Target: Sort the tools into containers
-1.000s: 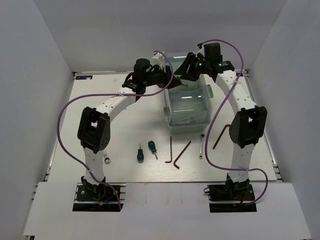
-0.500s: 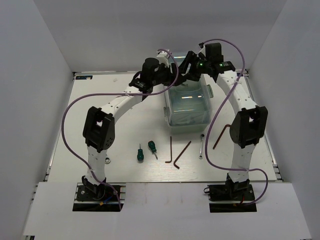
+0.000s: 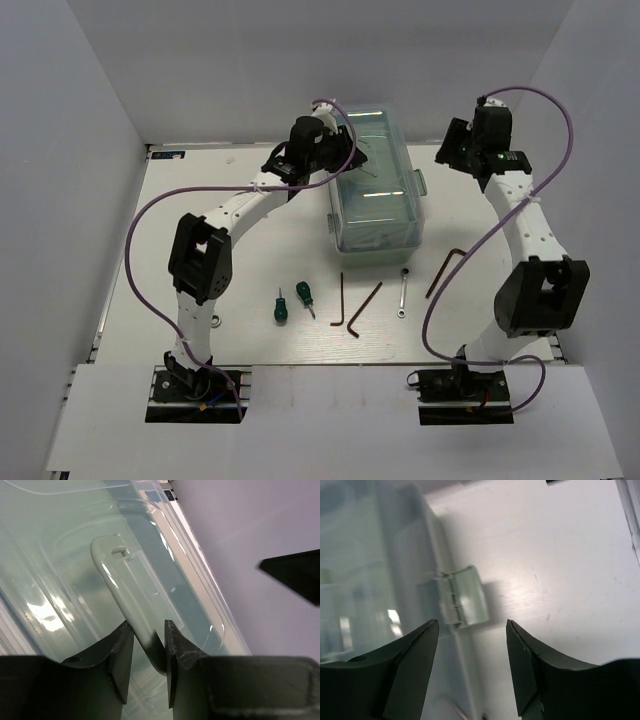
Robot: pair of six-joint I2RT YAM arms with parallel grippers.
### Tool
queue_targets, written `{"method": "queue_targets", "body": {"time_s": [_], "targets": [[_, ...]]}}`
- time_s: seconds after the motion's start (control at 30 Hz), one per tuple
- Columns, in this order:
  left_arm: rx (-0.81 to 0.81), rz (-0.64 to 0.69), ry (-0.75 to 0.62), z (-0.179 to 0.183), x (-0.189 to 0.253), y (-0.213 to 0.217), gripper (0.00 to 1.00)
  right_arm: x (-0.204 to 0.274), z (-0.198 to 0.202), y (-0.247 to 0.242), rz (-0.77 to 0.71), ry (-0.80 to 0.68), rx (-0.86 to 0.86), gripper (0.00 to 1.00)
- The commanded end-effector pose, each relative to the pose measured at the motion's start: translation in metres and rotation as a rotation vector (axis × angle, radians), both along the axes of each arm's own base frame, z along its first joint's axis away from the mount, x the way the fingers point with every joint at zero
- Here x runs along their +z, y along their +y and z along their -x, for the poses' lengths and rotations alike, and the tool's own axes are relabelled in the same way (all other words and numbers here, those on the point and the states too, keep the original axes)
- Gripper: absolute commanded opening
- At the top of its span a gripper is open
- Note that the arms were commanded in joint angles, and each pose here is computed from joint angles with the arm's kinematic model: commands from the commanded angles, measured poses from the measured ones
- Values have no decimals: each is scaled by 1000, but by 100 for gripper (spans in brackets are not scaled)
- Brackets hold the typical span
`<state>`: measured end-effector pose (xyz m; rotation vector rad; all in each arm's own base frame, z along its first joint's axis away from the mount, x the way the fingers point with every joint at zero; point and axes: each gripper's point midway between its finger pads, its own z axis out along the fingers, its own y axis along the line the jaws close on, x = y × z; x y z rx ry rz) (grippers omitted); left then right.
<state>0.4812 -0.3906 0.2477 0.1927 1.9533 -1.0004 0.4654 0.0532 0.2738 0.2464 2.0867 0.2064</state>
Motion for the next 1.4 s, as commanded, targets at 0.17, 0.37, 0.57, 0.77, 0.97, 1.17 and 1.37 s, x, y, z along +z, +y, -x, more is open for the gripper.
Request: {"method": "queue_targets", "body": {"time_s": [0.17, 0.37, 0.57, 0.77, 0.97, 1.17, 1.37], "targets": [[-74, 12, 49, 8, -3, -19, 0, -138, 3, -33, -289, 357, 149, 69], [-94, 48, 21, 4, 17, -27, 0, -140, -15, -15, -516, 235, 424, 73], [-84, 36, 35, 4, 11, -25, 0, -134, -28, -15, -656, 184, 432, 71], [-75, 34, 34, 5, 12, -23, 0, -123, -35, -16, -744, 157, 448, 69], [-75, 34, 34, 5, 12, -23, 0, -122, -31, -16, -742, 146, 451, 69], [-72, 39, 41, 5, 12, -23, 0, -122, -34, -16, -718, 167, 464, 69], [-79, 47, 49, 6, 8, -24, 0, -137, -45, -13, -733, 214, 448, 67]]}}
